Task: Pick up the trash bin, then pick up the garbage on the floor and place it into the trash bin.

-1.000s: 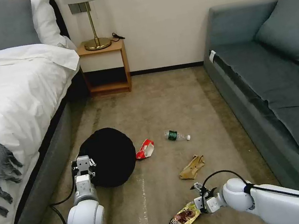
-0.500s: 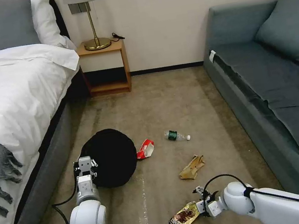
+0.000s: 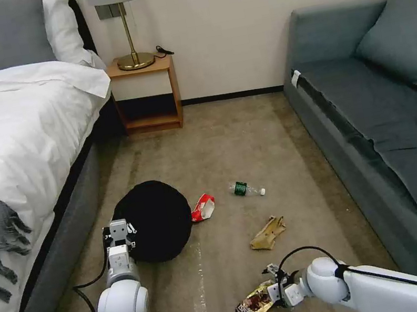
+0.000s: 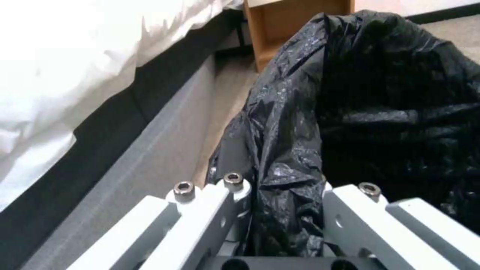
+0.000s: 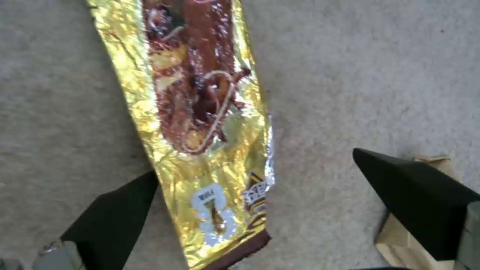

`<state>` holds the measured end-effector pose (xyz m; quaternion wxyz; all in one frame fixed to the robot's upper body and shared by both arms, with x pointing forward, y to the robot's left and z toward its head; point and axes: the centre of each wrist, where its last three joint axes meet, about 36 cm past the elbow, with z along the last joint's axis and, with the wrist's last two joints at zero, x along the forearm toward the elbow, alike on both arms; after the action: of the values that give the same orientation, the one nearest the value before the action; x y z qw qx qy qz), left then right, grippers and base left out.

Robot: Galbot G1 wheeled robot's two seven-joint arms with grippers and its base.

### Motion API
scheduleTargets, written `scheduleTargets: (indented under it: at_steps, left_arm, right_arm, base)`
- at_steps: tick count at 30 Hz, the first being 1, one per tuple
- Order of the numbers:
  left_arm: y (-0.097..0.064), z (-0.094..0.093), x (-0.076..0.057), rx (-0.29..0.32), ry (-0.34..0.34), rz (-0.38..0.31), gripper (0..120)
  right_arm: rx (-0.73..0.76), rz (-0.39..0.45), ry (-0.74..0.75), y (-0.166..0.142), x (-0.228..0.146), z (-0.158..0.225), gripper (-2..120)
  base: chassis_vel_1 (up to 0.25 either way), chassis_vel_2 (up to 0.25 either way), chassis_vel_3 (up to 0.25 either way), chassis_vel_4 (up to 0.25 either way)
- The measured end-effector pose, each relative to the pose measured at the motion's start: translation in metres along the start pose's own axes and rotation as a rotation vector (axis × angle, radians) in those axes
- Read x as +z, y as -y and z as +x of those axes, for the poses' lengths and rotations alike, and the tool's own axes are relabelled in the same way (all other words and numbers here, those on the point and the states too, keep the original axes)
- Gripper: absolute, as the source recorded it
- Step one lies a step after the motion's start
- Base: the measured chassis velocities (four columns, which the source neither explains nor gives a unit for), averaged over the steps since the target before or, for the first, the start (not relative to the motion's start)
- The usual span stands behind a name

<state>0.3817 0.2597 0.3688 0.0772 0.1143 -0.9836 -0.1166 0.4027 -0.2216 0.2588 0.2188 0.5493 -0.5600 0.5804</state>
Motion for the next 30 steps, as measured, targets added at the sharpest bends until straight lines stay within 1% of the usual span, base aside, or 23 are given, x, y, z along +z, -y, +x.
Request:
scheduleTargets:
  at_steps: [4, 7, 8, 11, 12, 14, 15, 16, 18, 20, 21, 22, 24, 26, 27, 28, 29, 30]
  left_arm:
    - [0.001, 0.001, 0.0, 0.0, 0.001, 0.004, 5]
    - [0.001, 0.002, -0.002, -0.002, 0.005, 0.008, 5]
    - [0.001, 0.002, -0.002, -0.002, 0.005, 0.008, 5]
    - [0.0, 0.003, -0.002, -0.004, 0.007, 0.009, 5]
    - [0.0, 0.003, -0.002, -0.004, 0.007, 0.009, 5]
    - [-0.001, 0.003, -0.002, -0.005, 0.007, 0.009, 5]
    - [-0.001, 0.004, -0.002, -0.005, 0.007, 0.009, 5]
    - [-0.001, 0.004, -0.002, -0.005, 0.007, 0.009, 5]
    - [-0.001, 0.005, -0.003, -0.005, 0.009, 0.01, 5]
    - [-0.001, 0.005, -0.003, -0.005, 0.009, 0.011, 5]
    - [-0.001, 0.006, -0.004, -0.005, 0.011, 0.012, 5]
    - [-0.001, 0.007, -0.004, -0.004, 0.011, 0.012, 5]
    - [-0.001, 0.008, -0.004, -0.004, 0.011, 0.012, 5]
    - [-0.001, 0.008, -0.004, -0.004, 0.011, 0.013, 5]
    - [-0.001, 0.009, -0.003, -0.005, 0.01, 0.013, 5]
    - [-0.001, 0.009, -0.003, -0.005, 0.01, 0.013, 5]
    - [-0.001, 0.01, -0.002, -0.004, 0.008, 0.012, 5]
    - [-0.001, 0.01, -0.001, -0.004, 0.007, 0.012, 5]
  right_arm:
    - [0.0, -0.003, 0.0, 0.002, 0.001, -0.002, 99]
    - [-0.001, -0.003, 0.002, 0.002, 0.001, -0.004, 90]
    - [-0.001, -0.003, 0.002, 0.002, 0.001, -0.004, 90]
    - [-0.005, -0.004, 0.006, 0.0, 0.001, -0.006, 74]
    - [-0.005, -0.004, 0.006, 0.0, 0.001, -0.006, 74]
    - [-0.006, -0.004, 0.007, -0.001, 0.001, -0.006, 67]
    - [-0.006, -0.004, 0.008, -0.001, 0.001, -0.006, 61]
    - [-0.006, -0.004, 0.008, -0.001, 0.001, -0.006, 61]
    - [-0.004, -0.005, 0.01, -0.001, 0.001, -0.005, 49]
    - [-0.004, -0.005, 0.011, -0.001, 0.001, -0.005, 47]
    - [-0.004, -0.006, 0.012, -0.001, 0.001, -0.005, 40]
    - [-0.004, -0.006, 0.012, -0.001, 0.001, -0.005, 39]
    - [-0.007, -0.01, 0.016, -0.003, 0.002, -0.005, 27]
    - [-0.008, -0.011, 0.016, -0.004, 0.002, -0.005, 25]
    - [-0.011, -0.014, 0.018, -0.005, 0.002, -0.006, 20]
    - [-0.012, -0.016, 0.019, -0.006, 0.002, -0.006, 19]
    - [-0.016, -0.019, 0.021, -0.008, 0.002, -0.007, 10]
    - [-0.017, -0.02, 0.022, -0.009, 0.002, -0.008, 5]
  base:
    - [0.0, 0.0, 0.0, 0.0]
    - [0.0, 0.0, 0.0, 0.0]
    - [0.0, 0.0, 0.0, 0.0]
    - [0.0, 0.0, 0.0, 0.0]
    - [0.0, 0.0, 0.0, 0.0]
    - [0.0, 0.0, 0.0, 0.0]
    - [0.0, 0.0, 0.0, 0.0]
    - [0.0, 0.0, 0.0, 0.0]
    - [0.0, 0.0, 0.0, 0.0]
    - [0.0, 0.0, 0.0, 0.0]
    - [0.0, 0.0, 0.0, 0.0]
    - [0.0, 0.0, 0.0, 0.0]
    - [0.0, 0.0, 0.0, 0.0]
    - [0.0, 0.0, 0.0, 0.0]
    - [0.0, 0.0, 0.0, 0.0]
    - [0.0, 0.0, 0.0, 0.0]
    - [0.0, 0.0, 0.0, 0.0]
    - [0.0, 0.0, 0.0, 0.0]
